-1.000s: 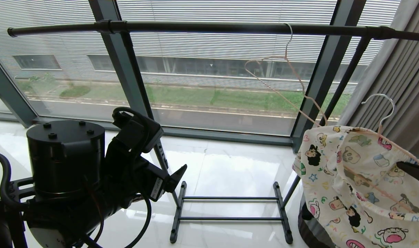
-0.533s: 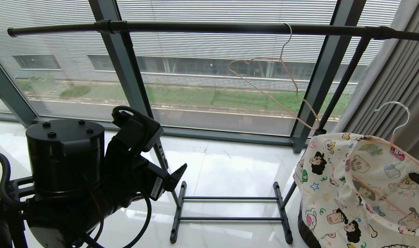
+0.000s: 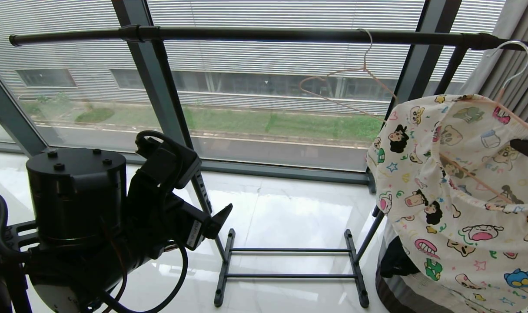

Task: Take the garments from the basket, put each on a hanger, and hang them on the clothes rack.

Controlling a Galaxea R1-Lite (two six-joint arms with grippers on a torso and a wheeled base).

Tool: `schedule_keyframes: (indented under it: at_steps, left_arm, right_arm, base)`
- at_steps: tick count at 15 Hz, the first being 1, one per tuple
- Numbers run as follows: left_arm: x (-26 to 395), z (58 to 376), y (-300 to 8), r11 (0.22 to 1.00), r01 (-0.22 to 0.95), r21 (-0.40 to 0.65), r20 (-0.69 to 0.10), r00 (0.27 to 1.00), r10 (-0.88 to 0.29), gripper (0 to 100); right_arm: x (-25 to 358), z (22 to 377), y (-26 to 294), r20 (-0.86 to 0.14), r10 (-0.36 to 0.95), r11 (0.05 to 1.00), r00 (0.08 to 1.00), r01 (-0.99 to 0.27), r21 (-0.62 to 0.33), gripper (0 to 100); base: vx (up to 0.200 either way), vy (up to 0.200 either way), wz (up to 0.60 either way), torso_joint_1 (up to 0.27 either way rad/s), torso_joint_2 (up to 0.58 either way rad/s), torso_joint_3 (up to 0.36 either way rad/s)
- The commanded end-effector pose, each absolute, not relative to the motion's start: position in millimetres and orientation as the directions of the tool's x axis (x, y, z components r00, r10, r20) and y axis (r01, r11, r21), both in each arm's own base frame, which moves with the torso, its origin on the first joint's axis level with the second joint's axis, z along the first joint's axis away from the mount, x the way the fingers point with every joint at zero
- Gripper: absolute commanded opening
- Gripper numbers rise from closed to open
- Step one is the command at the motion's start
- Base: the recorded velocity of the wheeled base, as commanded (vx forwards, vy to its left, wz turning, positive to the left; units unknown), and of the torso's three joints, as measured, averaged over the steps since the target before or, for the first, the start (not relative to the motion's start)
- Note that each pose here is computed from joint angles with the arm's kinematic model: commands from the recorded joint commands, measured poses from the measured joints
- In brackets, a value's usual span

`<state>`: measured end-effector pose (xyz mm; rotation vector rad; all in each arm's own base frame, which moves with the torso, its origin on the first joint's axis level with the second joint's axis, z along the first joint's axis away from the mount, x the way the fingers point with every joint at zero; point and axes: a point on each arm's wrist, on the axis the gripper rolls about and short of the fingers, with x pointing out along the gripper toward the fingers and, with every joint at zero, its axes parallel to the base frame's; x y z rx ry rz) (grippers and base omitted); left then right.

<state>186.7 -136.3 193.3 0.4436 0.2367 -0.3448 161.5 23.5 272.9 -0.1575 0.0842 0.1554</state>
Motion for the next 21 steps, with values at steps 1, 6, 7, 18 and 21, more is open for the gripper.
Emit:
schedule_keyframes:
  at_steps: [1, 6, 7, 18, 21]
  left_arm:
    - [185, 195, -135, 0.849, 0.372, 0.376, -0.290, 0.917, -0.274, 100]
    - [186, 195, -135, 0.849, 0.371, 0.376, -0.290, 0.918, -0.272, 100]
    - [186, 195, -134, 0.852, 0.365, 0.376, -0.290, 0.919, -0.267, 100]
    - [187, 196, -133, 0.857, 0.359, 0.371, -0.287, 0.922, -0.262, 100]
    - [188, 196, -131, 0.859, 0.352, 0.373, -0.284, 0.924, -0.255, 100]
  right_arm:
    - [168, 266, 24, -0.132, 0.149, 0.974, 0.980, -0.168, -0.149, 0]
    - [139, 219, 13, -0.255, 0.092, 0.980, 0.963, -0.133, -0.148, 0]
    - [135, 211, 8, -0.273, 0.059, 0.984, 0.960, -0.102, -0.147, 0]
    - [152, 253, 6, -0.138, 0.142, 0.978, 0.980, -0.160, -0.131, 0]
    - [173, 267, 11, -0.121, 0.169, 0.974, 0.978, -0.185, -0.134, 0]
  base:
    - [0.000, 0.000, 0.00, 0.000, 0.00, 0.000]
    - [0.000, 0.000, 0.00, 0.000, 0.00, 0.000]
    - [0.000, 0.000, 0.00, 0.000, 0.00, 0.000]
    - [0.000, 0.000, 0.00, 0.000, 0.00, 0.000]
    - [0.000, 0.000, 0.00, 0.000, 0.00, 0.000]
